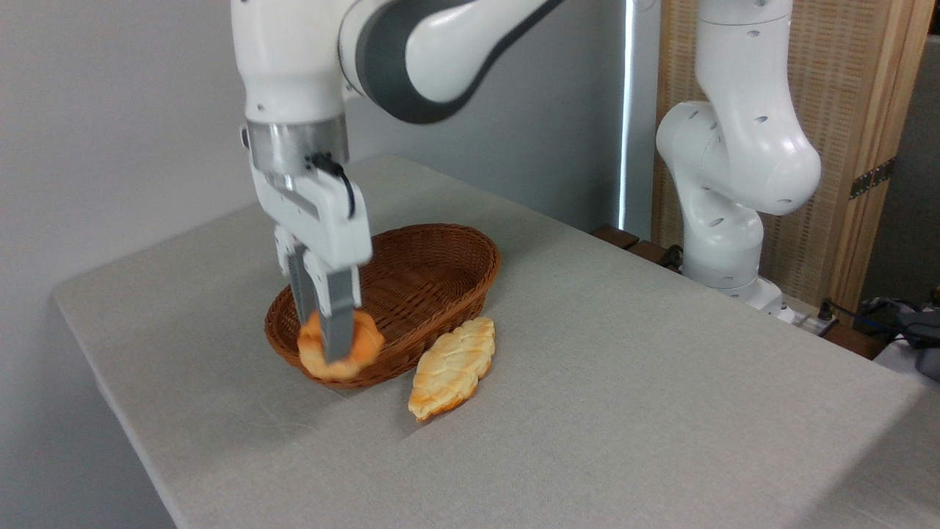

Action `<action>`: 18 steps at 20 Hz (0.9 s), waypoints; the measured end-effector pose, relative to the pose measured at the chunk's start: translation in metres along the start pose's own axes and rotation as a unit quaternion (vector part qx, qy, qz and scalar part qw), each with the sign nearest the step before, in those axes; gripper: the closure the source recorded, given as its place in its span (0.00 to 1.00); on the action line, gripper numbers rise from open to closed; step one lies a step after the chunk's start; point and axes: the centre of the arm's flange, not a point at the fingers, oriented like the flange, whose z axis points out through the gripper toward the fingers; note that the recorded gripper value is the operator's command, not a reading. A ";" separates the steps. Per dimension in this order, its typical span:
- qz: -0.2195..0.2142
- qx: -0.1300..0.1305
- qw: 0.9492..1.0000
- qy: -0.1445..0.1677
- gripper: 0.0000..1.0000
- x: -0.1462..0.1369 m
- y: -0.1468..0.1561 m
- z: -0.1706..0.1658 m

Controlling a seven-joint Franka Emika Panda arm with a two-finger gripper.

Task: Put bread into the basket
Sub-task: 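Lower the bun into the basket, open the gripper and rise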

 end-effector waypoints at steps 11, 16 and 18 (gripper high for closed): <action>-0.045 -0.014 0.999 0.011 0.00 0.048 0.078 -0.015; -0.052 -0.025 0.998 -0.014 0.00 0.039 0.073 -0.008; -0.052 -0.027 0.998 -0.019 0.00 0.038 0.074 -0.007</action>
